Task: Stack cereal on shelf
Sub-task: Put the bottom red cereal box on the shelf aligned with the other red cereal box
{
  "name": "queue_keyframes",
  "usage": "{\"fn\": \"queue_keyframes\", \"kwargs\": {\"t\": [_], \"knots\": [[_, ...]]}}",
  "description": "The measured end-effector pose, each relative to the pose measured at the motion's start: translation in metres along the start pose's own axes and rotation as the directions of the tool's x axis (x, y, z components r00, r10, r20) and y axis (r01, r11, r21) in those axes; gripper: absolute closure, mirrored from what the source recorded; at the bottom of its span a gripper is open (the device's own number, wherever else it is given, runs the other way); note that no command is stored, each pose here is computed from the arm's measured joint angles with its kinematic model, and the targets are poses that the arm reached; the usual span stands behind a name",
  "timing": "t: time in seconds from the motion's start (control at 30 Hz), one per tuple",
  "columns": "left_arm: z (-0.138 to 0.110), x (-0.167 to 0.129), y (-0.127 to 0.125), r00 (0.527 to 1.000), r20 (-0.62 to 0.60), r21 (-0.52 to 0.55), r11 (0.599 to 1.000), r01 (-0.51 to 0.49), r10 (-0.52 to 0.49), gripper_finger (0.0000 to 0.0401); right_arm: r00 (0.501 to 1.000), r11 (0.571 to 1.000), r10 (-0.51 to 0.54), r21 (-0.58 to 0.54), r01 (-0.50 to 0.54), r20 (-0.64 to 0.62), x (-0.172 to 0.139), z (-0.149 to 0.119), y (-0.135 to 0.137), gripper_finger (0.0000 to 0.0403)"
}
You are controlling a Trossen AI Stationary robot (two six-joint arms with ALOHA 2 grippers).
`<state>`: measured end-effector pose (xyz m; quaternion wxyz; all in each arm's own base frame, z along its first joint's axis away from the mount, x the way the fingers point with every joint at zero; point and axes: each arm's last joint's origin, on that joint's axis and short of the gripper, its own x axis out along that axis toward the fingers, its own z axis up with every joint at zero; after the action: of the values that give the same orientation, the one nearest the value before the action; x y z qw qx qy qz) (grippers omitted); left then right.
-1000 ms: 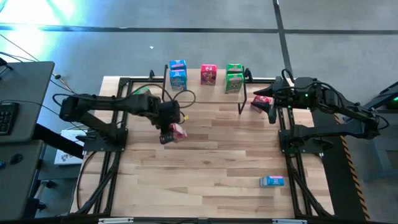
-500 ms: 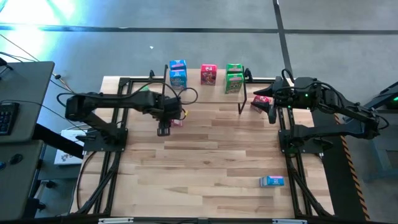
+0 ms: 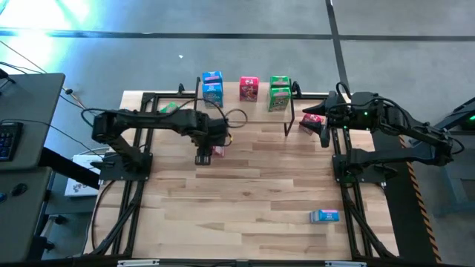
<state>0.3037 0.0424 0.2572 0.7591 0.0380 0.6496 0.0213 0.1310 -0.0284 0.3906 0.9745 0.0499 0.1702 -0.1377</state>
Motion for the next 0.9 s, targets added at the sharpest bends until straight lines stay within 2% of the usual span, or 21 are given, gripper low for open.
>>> {"fn": "queue_keyframes", "kwargs": {"t": [0.17,0.4,0.9], "knots": [[0.019,0.01,-0.004,0.997,-0.072,0.059,0.998,0.019,-0.014,0.0245,1.0,1.0,0.0,0.0,0.0,0.0,0.0,0.0,0.0,0.0187],[0.036,0.016,-0.005,0.995,-0.093,0.083,0.996,0.029,-0.021,0.0245,1.0,1.0,0.0,0.0,0.0,-0.001,0.0,0.0,0.0,0.0187],[0.043,0.021,-0.012,0.998,-0.063,0.105,0.994,0.023,-0.017,0.0245,1.0,1.0,0.001,0.0,-0.001,0.0,0.0,0.0,0.0,0.0187]]}}
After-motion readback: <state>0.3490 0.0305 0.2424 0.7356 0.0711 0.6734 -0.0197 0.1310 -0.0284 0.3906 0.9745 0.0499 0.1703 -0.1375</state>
